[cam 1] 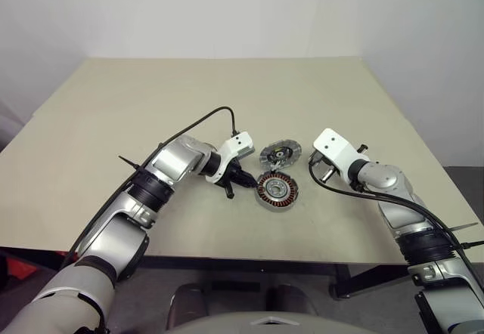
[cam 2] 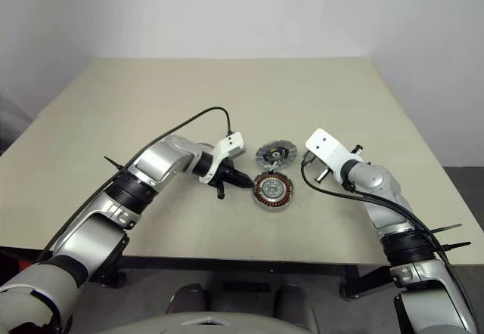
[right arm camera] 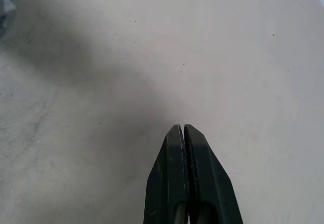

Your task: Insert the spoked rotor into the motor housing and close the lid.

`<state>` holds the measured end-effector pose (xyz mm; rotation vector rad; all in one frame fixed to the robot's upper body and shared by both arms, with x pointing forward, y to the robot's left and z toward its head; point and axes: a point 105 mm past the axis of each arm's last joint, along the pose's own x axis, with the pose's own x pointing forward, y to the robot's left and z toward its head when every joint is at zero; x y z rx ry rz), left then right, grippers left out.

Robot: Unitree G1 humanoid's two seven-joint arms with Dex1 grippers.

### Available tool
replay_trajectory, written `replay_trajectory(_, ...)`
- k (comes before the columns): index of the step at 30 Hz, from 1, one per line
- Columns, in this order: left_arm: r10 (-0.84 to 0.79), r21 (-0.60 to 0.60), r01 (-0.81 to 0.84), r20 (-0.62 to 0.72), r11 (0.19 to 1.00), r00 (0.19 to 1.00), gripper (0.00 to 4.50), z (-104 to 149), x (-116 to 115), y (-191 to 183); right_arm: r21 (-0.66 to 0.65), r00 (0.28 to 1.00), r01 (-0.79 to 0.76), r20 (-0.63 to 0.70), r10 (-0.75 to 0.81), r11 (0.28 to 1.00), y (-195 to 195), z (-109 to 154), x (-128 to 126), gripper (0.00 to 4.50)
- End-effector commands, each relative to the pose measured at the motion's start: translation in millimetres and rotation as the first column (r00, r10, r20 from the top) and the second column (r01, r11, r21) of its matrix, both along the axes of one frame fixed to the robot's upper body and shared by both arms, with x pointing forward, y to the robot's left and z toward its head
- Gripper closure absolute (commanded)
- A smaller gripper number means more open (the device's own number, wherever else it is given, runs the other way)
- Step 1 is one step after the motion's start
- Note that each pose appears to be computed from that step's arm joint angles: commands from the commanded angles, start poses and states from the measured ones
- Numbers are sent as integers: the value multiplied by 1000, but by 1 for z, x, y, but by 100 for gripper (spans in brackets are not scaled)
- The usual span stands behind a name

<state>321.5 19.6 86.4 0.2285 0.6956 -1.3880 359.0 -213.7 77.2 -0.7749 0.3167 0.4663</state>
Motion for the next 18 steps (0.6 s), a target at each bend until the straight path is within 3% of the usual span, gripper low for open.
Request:
replay_trajectory(1, -42, -51, 41, -5, 998, 999, 444, 11, -5, -6, -2, 997, -11, 74, 11, 1000, 5, 20, 5, 450)
replay_trajectory(4, -72, -95, 69, -32, 993, 997, 444, 18, -11, -11, 2, 997, -12, 74, 12, 1000, 6, 20, 4, 450)
replay_trajectory(18, -53, 8, 53, 20, 999, 998, 444, 6, -5, 0, 3, 997, -12, 78, 12, 1000, 5, 21, 5, 450)
